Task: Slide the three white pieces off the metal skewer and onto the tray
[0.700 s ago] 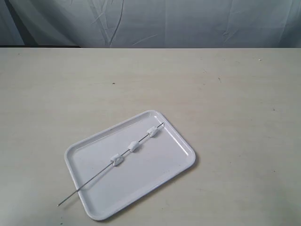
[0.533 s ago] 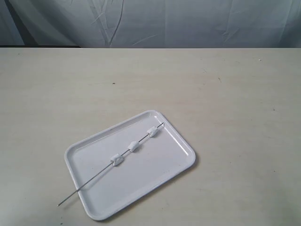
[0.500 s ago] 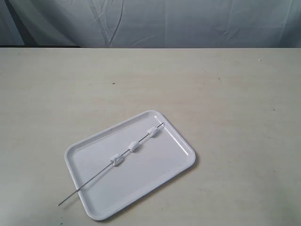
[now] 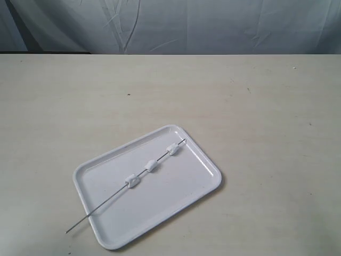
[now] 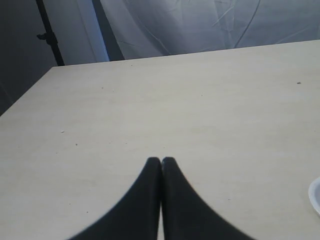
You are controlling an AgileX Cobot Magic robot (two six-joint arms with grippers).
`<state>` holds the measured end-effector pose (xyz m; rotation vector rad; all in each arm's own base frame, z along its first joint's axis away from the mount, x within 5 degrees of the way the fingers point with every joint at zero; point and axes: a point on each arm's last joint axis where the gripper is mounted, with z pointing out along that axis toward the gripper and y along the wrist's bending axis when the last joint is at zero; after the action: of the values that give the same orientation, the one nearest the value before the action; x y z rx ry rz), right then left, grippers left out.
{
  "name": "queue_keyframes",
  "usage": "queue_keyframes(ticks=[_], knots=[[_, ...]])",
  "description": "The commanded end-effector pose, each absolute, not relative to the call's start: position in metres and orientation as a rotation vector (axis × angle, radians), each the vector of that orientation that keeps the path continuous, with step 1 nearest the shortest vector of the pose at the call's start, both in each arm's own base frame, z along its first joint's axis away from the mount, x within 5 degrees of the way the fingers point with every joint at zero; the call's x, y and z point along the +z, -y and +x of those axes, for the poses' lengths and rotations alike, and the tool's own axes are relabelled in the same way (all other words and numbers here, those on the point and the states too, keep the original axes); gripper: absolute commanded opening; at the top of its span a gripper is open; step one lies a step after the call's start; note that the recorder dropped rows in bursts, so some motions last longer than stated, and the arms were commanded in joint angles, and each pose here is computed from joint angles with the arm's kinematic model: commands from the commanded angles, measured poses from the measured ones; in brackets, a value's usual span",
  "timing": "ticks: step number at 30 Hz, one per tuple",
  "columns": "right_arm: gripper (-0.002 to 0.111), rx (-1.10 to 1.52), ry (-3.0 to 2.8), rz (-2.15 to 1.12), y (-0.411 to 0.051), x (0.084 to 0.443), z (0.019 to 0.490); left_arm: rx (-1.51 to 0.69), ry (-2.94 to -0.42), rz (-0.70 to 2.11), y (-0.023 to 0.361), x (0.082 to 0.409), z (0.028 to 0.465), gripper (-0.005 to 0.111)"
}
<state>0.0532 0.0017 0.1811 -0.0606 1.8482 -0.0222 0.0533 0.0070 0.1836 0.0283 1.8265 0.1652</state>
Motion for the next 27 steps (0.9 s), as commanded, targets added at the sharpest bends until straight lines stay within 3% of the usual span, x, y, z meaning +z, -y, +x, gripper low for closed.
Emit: queue_keyframes(ticks=[1, 4, 13, 19, 27], knots=[[-0.001, -0.026, -1.844, -0.057, -0.001, 0.181, 0.053, 0.214, -1.811, 0.064, -0.008, 0.184, 0.053, 0.000], [-0.001, -0.026, -1.844, -0.057, -0.001, 0.181, 0.053, 0.210, -1.700, 0.076, -0.007, 0.194, 0.055, 0.000], [-0.001, -0.026, -1.844, -0.057, -0.001, 0.181, 0.053, 0.165, -0.994, 0.130, 0.005, 0.254, 0.042, 0.000], [-0.001, -0.026, -1.844, -0.057, -0.001, 0.181, 0.053, 0.139, -0.699, 0.146, 0.010, 0.274, 0.025, 0.000], [-0.001, -0.026, -1.844, -0.057, -0.001, 0.181, 0.053, 0.055, -0.503, 0.124, 0.012, 0.284, 0.010, 0.000]])
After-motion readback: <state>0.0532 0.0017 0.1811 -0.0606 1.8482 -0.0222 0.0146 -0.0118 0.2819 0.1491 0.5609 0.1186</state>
